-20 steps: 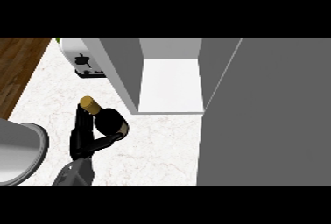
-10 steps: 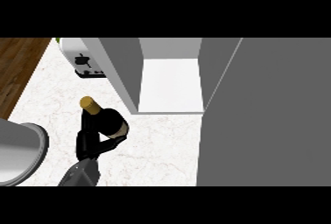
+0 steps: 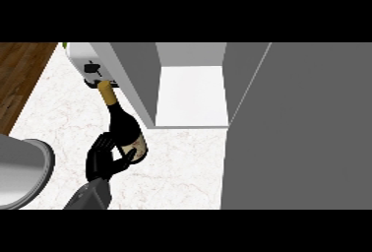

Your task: Pick up the wine, place it into the cabinet and close the cabinet

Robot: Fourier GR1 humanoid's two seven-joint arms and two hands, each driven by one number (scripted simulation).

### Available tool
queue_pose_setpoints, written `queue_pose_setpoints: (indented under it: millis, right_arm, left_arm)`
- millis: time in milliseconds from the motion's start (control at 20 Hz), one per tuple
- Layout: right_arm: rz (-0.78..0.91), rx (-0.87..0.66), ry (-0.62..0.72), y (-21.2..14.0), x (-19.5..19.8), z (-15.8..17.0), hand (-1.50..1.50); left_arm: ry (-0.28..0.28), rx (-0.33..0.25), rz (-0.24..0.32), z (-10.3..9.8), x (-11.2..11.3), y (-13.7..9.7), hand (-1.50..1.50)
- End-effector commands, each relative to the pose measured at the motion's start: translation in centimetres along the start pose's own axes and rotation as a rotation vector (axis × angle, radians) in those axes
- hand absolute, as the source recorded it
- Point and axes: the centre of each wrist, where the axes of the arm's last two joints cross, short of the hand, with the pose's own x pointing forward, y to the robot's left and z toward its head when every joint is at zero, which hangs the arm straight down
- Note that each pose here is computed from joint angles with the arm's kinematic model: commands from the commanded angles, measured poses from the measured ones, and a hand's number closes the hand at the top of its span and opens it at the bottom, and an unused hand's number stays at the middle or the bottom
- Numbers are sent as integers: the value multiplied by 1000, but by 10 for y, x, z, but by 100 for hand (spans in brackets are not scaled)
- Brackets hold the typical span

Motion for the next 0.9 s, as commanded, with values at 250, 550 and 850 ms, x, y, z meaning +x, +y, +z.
queue_pose_setpoints:
  millis: [250, 550, 850]
  right_arm:
    - [2, 1, -6, 2, -22, -2, -150]
    - [10, -21, 29, -10, -2, 1, -150]
    - [6, -15, 15, -4, -7, -10, -150]
  left_arm:
    - [61, -150, -11, 42, -16, 24, 150]
    - [100, -255, -15, 91, -16, 64, 150]
    - [32, -309, 73, 89, 1, 66, 150]
